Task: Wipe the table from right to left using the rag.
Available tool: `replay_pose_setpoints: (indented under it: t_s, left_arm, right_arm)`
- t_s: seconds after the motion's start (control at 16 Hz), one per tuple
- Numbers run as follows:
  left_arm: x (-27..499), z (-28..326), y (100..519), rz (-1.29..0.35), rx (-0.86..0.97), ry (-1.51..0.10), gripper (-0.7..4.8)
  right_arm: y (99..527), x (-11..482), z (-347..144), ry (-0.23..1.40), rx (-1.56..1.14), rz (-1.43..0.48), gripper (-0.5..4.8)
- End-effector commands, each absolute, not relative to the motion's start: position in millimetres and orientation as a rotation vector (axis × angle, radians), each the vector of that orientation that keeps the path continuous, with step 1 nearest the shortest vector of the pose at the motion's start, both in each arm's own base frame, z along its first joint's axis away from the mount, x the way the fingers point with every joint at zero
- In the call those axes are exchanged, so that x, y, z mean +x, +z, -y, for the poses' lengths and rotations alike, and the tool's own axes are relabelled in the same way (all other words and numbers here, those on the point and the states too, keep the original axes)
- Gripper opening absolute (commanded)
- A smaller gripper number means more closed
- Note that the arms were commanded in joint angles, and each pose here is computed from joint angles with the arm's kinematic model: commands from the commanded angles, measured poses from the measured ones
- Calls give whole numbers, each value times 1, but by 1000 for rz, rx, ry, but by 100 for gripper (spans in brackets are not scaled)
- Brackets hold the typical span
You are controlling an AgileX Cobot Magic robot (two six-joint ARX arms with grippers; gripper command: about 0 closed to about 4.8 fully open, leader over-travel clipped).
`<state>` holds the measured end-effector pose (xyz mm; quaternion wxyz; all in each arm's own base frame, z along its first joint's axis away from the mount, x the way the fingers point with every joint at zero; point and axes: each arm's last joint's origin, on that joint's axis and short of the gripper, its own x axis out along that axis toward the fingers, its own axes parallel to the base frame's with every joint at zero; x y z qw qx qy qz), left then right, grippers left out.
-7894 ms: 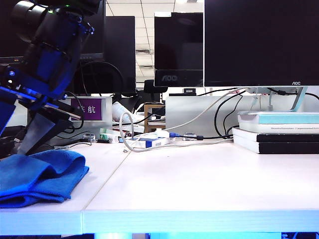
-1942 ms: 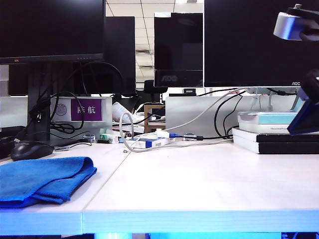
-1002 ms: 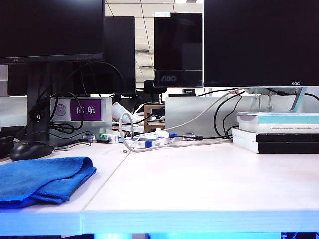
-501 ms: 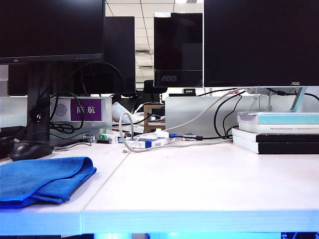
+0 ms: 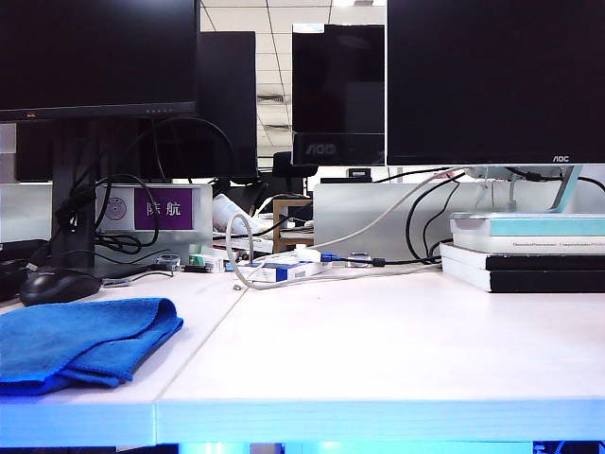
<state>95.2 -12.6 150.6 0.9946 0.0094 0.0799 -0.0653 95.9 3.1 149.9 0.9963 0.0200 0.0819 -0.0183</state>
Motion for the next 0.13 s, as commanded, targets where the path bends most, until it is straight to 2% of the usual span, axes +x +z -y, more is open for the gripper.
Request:
replay_pose_setpoints:
  t_s: [0.06, 0.13]
  left_arm:
    - [95, 13, 149, -177, 23, -132, -3]
    - [95, 13, 148, -177, 22, -132, -3]
  right_arm:
    - [149, 96, -3, -42, 44, -159, -1]
    - [149, 96, -3, -42, 44, -159, -1]
